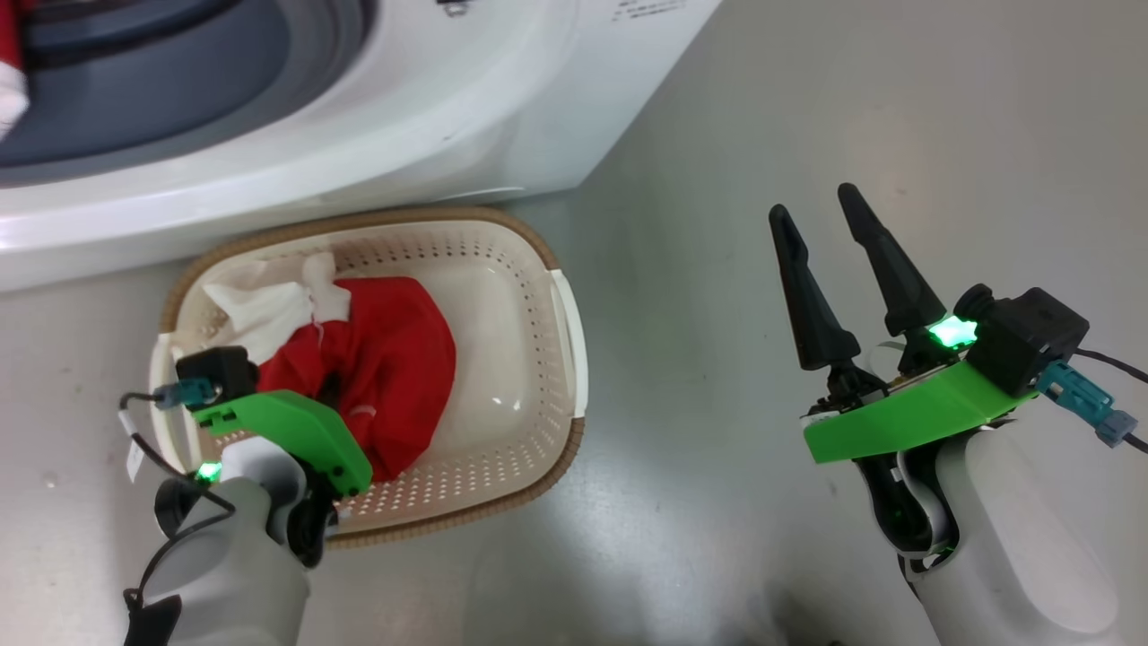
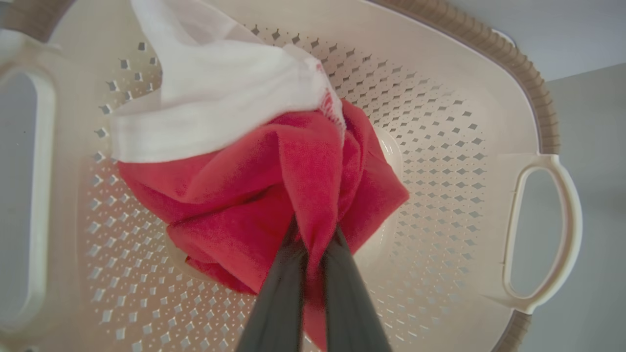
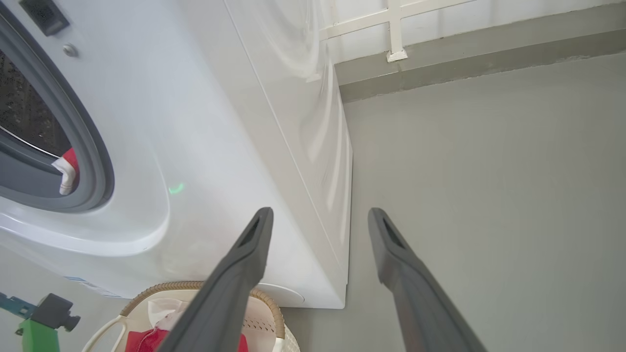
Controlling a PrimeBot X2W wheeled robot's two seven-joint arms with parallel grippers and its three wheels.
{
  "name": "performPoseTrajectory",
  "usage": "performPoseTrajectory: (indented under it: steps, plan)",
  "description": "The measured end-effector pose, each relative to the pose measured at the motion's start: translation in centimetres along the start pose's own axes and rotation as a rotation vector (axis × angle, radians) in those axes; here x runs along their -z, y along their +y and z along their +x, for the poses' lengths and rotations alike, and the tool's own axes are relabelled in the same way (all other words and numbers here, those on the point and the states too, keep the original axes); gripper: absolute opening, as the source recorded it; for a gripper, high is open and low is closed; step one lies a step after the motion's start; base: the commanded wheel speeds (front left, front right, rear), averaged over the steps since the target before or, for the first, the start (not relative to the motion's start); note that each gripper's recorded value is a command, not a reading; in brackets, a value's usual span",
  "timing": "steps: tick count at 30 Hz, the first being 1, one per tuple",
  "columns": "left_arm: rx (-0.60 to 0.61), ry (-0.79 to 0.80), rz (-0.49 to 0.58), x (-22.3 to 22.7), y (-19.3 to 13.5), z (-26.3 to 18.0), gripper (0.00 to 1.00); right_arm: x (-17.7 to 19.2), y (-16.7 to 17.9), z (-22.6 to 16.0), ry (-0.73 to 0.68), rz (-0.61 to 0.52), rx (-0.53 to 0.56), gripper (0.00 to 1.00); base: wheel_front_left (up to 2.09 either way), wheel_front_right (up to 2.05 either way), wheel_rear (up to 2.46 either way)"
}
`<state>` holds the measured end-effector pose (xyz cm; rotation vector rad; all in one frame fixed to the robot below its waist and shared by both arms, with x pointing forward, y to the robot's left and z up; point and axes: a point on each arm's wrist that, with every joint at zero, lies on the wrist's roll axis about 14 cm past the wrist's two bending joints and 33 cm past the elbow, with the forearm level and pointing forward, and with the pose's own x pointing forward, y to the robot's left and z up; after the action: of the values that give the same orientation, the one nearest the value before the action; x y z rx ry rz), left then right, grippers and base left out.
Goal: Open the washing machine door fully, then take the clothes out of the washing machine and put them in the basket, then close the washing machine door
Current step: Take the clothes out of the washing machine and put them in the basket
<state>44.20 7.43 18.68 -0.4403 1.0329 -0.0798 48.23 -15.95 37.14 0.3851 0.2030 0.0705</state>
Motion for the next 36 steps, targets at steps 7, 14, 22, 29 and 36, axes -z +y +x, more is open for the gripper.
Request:
performPoseTrajectory:
  steps: [7,14,22,29,36]
  plan:
    - [0.014,0.059,0.028,1.7,-0.4,0.5,0.2,0.3,-0.5,-0.2,0.009,0.0,0.018,1.0,0.0,0.0,0.0]
    - [0.037,-0.053,0.071,-0.8,-1.4,-0.5,1.0,-1.2,0.4,-0.2,-0.025,-0.002,-0.005,1.0,0.0,0.0,0.0]
    - [0.053,-0.212,0.094,-4.2,-2.1,-3.1,1.0,-3.4,1.8,-0.8,-0.073,-0.005,-0.037,1.0,0.0,0.0,0.0]
    - [0.087,-0.34,0.08,-6.6,-3.0,-6.5,1.0,-5.1,2.2,-2.4,-0.108,-0.013,-0.042,1.0,0.0,0.0,0.0]
    - [0.119,-0.51,0.094,-10.0,-3.2,-11.0,1.0,-6.3,3.7,-3.8,-0.133,-0.012,-0.077,1.0,0.0,0.0,0.0]
